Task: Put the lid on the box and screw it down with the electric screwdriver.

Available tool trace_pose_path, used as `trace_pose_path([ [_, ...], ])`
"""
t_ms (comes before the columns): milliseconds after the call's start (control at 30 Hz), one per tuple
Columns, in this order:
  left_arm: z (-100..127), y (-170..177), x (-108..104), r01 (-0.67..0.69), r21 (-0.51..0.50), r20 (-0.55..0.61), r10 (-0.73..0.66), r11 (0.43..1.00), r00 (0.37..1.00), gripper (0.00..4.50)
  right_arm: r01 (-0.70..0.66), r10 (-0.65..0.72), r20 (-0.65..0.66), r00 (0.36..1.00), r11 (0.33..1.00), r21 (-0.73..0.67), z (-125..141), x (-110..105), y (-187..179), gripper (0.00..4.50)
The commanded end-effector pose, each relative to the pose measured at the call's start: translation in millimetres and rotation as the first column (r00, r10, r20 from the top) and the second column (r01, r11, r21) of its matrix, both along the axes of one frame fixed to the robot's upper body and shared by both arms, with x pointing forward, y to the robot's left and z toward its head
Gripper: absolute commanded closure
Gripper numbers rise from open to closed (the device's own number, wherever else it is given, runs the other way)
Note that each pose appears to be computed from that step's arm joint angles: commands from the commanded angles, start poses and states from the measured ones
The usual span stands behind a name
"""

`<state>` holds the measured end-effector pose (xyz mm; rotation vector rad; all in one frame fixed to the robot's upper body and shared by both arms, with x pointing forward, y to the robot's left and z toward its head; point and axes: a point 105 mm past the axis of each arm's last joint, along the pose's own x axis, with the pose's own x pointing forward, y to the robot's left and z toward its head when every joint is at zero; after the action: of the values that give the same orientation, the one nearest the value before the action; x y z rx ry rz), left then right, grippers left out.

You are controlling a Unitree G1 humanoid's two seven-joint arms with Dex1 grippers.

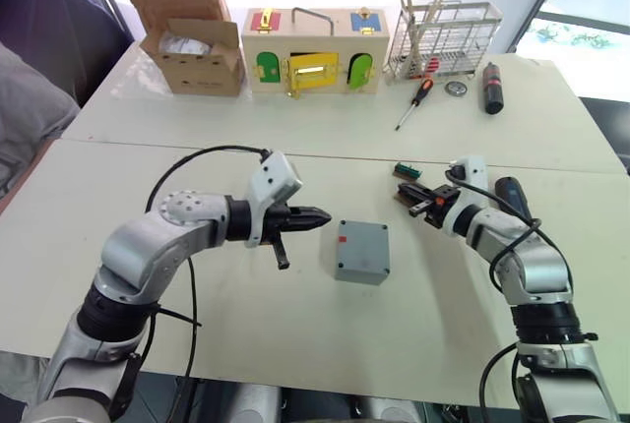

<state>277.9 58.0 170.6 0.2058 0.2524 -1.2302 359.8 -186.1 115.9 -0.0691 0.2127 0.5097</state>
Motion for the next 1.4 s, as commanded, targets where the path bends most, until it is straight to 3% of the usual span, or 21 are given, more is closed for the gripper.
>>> trace_pose_path([
  [33, 10, -2, -2, 0.014, -0.005, 0.056, -0.014, 1.0, 0.998, 4.5, 0.006, -0.006, 0.041, 0.999, 1.0, 0.009, 11, 1, -1, 4.44],
  [300, 10, -2, -2, 0.011, -0.007, 0.057, -0.011, 1.0, 0.998, 4.5, 0.022, -0.023, 0.063, 0.998, 1.0, 0.021, 19, 2, -4, 4.44],
  [433, 11, -1, -2, 0.012, -0.006, 0.055, -0.012, 1.0, 0.998, 4.5, 0.014, -0.02, 0.111, 0.994, 0.998, 0.054, 41, 1, -5, 4.44],
  [767, 11, -3, -2, 0.022, -0.009, 0.053, -0.022, 1.0, 0.998, 4.5, 0.0, -0.012, 0.135, 0.991, 0.996, 0.084, 58, -3, -3, 4.44],
  [867, 11, 0, -8, 0.054, 0.014, 0.046, -0.054, 0.998, 0.997, 4.5, -0.131, 0.114, 0.177, 0.978, 0.987, 0.09, 85, -25, 5, 4.44],
  [933, 8, 3, -13, 0.081, 0.045, 0.036, -0.083, 0.996, 0.996, 4.5, -0.217, 0.205, 0.148, 0.968, 0.974, 0.069, 88, -42, 11, 4.44],
  [1067, -3, 8, -19, 0.12, 0.115, 0.024, -0.124, 0.986, 0.992, 4.5, -0.319, 0.315, 0.067, 0.947, 0.947, 0.047, 83, -71, 18, 4.44],
  [1233, -5, 6, -19, 0.137, 0.104, 0.019, -0.139, 0.985, 0.99, 4.5, -0.375, 0.376, -0.016, 0.926, 0.926, 0.053, 69, -93, 24, 4.44],
  [1400, -9, 2, -19, 0.156, 0.103, 0.015, -0.158, 0.982, 0.987, 4.5, -0.389, 0.392, -0.045, 0.919, 0.919, 0.062, 59, -99, 35, 4.44],
])
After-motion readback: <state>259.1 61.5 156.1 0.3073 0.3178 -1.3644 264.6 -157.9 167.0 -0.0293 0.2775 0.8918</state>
